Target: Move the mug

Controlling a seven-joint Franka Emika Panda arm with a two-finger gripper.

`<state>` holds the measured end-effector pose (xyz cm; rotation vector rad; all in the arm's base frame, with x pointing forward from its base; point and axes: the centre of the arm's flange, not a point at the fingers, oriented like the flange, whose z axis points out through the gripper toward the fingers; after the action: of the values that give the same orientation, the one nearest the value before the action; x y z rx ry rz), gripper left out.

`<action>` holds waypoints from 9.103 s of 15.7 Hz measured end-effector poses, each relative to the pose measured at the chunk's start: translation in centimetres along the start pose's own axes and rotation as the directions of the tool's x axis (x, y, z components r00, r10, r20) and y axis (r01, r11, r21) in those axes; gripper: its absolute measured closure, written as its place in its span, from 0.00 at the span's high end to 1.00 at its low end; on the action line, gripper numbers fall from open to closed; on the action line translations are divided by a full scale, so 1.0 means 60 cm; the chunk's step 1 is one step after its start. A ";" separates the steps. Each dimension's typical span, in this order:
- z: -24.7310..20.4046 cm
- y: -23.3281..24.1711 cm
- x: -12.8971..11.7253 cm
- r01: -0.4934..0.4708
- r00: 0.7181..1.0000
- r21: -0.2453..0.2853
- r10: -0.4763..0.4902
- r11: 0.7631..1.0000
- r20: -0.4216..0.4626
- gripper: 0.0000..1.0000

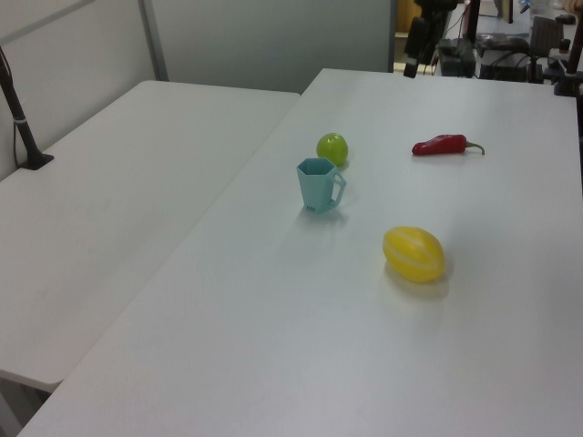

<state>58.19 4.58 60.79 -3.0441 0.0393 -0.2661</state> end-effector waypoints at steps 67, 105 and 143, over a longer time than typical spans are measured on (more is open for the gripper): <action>0.241 -0.043 0.116 -0.101 0.978 -0.115 0.078 0.988 -0.194 0.25; 0.338 0.189 -0.290 0.220 0.975 -0.070 -0.217 0.973 0.044 0.25; -0.155 0.039 -0.145 -0.083 0.985 0.020 0.079 0.996 0.153 1.00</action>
<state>47.98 1.76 68.24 -3.0173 0.1472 -0.0282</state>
